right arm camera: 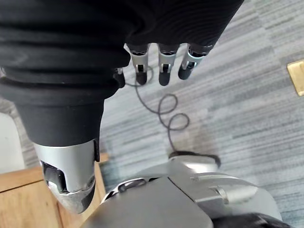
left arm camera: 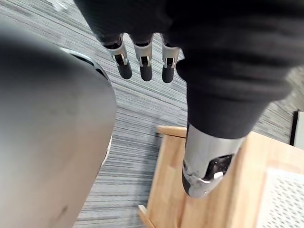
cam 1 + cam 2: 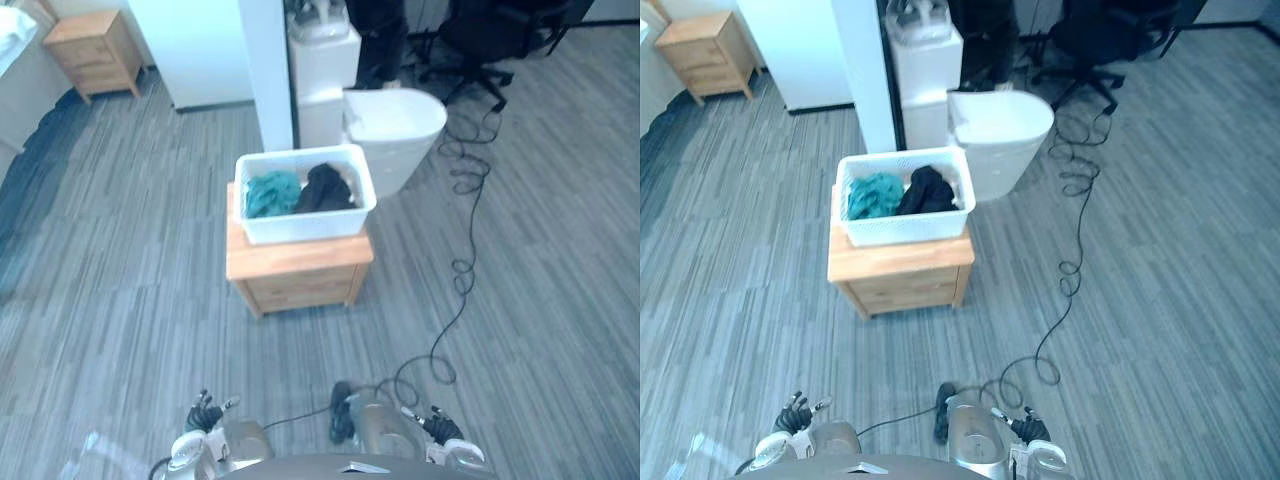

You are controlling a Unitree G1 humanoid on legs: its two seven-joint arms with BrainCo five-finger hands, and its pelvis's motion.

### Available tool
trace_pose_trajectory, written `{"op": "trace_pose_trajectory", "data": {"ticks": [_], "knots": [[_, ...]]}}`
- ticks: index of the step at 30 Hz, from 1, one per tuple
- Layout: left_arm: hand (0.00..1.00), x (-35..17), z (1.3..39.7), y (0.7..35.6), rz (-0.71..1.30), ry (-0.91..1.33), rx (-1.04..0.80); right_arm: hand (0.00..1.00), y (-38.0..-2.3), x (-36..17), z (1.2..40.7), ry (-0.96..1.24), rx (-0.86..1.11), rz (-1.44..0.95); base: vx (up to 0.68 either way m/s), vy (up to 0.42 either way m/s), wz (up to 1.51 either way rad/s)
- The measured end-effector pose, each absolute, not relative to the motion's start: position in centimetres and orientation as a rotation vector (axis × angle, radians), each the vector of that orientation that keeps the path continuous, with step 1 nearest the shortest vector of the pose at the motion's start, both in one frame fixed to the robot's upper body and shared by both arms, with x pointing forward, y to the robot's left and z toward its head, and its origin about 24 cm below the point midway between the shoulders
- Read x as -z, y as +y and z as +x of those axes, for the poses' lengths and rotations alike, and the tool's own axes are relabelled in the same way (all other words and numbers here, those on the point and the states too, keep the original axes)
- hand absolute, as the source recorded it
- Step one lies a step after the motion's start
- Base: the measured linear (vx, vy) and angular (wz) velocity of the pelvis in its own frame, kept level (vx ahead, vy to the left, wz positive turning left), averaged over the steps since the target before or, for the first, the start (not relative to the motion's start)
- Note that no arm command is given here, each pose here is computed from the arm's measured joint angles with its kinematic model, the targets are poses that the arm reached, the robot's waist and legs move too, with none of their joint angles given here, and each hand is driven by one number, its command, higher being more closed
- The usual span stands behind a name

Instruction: Pick up the laundry basket with both hands and put the clothes into the washing machine.

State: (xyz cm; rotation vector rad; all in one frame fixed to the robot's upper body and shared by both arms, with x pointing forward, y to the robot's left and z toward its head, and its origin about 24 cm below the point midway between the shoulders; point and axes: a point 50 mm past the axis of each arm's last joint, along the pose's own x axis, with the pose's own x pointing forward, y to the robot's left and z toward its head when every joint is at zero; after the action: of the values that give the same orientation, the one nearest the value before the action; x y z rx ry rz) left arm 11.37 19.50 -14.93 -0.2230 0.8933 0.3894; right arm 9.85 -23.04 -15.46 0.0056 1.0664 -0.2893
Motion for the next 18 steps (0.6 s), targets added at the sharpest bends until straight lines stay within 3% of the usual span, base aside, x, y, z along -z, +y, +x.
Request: {"op": "trace_pose_trajectory", "data": {"ticks": [7,18], "knots": [[0.0,14.8,11.6,19.3,-0.252,0.875,-0.409,0.0,-23.4,15.5,9.7,1.078,0.319,0.023,0.39,-0.022,-0.33],[0.0,15.4,10.3,20.7,-0.173,0.956,-0.352,0.0,-22.4,15.8,9.3,1.068,0.343,0.095,0.32,0.211,-0.41]]}}
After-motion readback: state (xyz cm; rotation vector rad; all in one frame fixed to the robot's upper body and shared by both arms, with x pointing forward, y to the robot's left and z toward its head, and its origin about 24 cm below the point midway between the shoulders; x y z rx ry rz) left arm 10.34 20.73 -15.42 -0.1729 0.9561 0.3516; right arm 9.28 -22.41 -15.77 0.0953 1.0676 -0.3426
